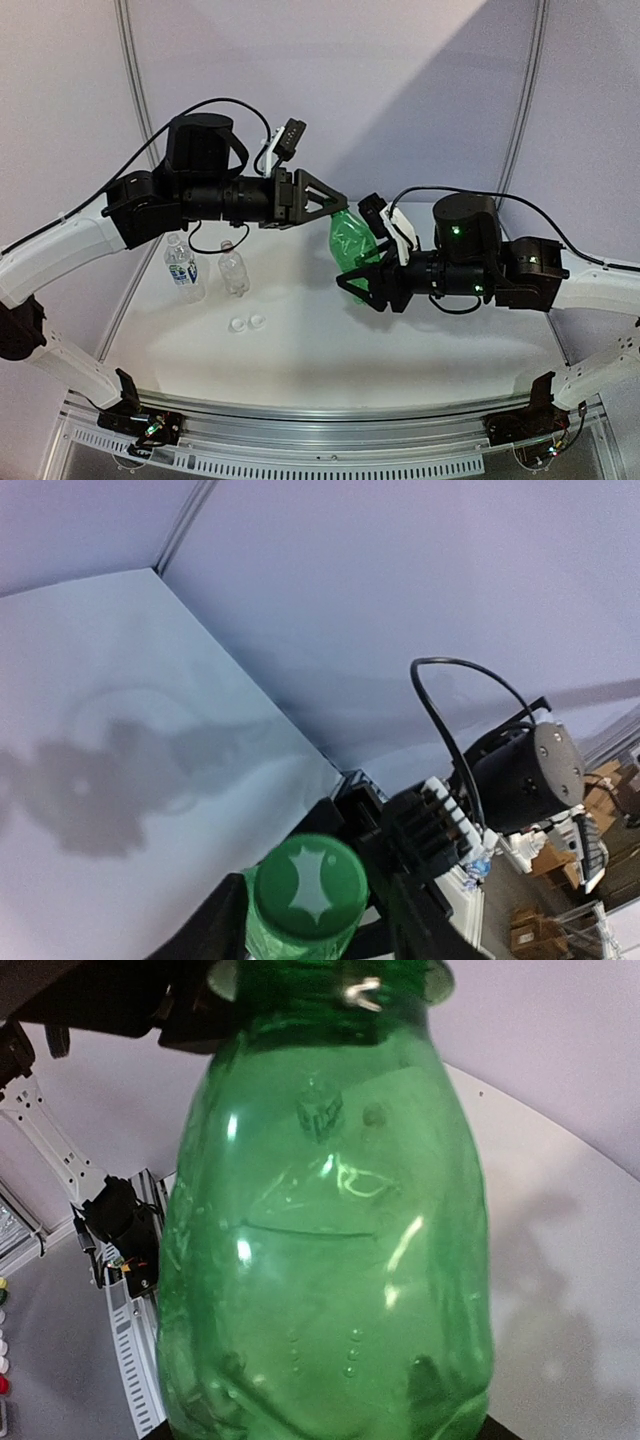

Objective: Unscrew the bottle caps
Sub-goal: Unscrew the bottle cap from the plastic bottle.

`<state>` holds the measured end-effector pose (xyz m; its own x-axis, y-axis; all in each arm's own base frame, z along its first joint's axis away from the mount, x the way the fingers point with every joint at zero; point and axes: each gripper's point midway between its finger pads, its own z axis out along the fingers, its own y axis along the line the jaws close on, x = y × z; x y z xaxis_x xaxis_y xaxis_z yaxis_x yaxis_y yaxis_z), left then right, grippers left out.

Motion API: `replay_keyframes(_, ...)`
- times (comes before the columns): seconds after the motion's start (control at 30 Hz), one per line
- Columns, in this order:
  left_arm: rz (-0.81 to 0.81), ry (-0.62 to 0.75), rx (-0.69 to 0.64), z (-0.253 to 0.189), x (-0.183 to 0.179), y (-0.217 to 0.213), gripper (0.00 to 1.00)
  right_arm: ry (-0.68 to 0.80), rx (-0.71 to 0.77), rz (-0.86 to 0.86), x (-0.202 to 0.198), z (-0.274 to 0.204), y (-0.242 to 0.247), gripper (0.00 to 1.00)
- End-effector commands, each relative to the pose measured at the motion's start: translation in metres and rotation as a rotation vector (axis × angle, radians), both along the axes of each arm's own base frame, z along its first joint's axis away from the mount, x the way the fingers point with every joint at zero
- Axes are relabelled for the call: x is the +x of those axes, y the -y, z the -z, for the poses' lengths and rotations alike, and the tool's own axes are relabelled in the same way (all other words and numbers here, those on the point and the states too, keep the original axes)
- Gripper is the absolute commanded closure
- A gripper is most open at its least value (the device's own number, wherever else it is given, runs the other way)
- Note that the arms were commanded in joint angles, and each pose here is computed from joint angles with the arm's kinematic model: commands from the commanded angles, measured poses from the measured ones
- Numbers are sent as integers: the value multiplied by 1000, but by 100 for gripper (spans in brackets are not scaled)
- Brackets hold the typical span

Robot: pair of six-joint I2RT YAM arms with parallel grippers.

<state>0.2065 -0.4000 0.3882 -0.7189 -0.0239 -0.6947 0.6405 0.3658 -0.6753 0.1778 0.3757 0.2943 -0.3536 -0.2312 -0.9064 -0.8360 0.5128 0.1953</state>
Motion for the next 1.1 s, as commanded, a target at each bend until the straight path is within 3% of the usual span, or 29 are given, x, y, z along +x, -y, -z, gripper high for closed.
replay_keyframes(0.0,59,19,-18,-5,-19,-1,46,42,77,-14,-3,-23,3,100)
replay_keyframes(0.4,103,129,-87,-34,-32,-13,12,53,87,-34,-8,-25,9,100)
replay_keyframes(0.57,127,244,-142,-60,-44,-28,5,42,156,-174,-33,-35,3,100)
replay_keyframes(0.77,191,330,-186,-78,-60,-34,4,7,259,-339,-64,-52,-2,100)
replay_keyframes(1.07,310,330,-212,-77,-68,-14,7,-8,347,-429,-80,-75,-4,100)
